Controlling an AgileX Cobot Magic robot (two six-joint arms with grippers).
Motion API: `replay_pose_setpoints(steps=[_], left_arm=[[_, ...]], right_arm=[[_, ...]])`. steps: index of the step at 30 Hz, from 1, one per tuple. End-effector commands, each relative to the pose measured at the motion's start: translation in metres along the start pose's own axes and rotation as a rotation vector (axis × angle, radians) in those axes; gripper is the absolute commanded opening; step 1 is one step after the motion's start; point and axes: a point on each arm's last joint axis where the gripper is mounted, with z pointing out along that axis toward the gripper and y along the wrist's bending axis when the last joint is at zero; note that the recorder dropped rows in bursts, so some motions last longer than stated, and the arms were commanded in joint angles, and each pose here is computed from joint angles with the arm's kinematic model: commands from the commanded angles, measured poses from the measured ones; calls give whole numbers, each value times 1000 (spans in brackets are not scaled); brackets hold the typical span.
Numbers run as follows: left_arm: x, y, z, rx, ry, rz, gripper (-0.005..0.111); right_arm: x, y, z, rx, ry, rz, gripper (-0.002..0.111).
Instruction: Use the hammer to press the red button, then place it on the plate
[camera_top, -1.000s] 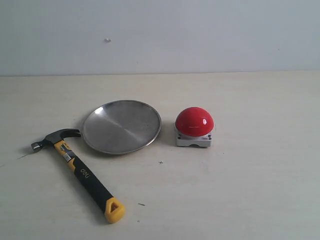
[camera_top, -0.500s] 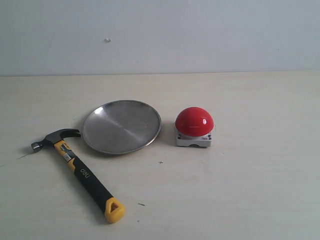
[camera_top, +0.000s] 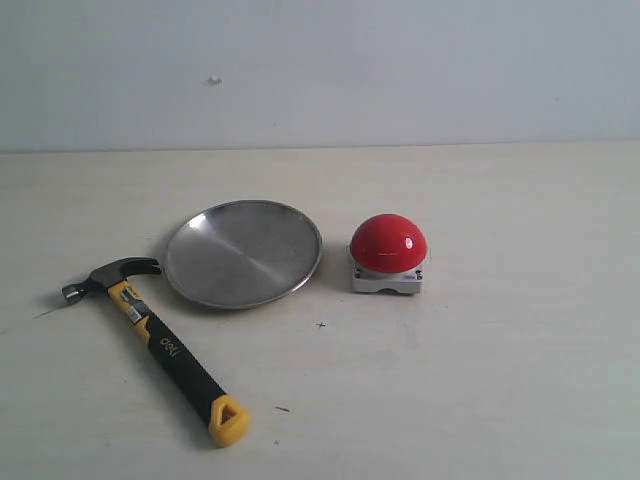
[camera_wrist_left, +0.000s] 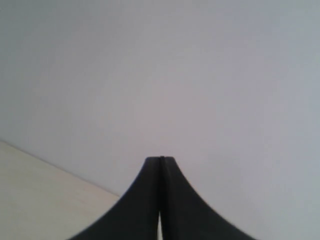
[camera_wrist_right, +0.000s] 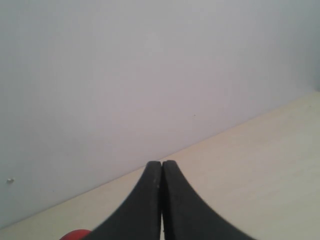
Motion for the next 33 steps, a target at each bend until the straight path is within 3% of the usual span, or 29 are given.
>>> replay_pose_setpoints(steps=[1,10,33], left_arm=[[-4,2,12,-82,48,-28,0],[3,10,38,-178,188,-81,0],[3,10,38,-179,190,-78,0]], right_arm=[[-2,0,-1,1,-13,-3,0],[-2,0,-1,1,-13,-3,0],[-2,0,-1,1,-13,-3,0]])
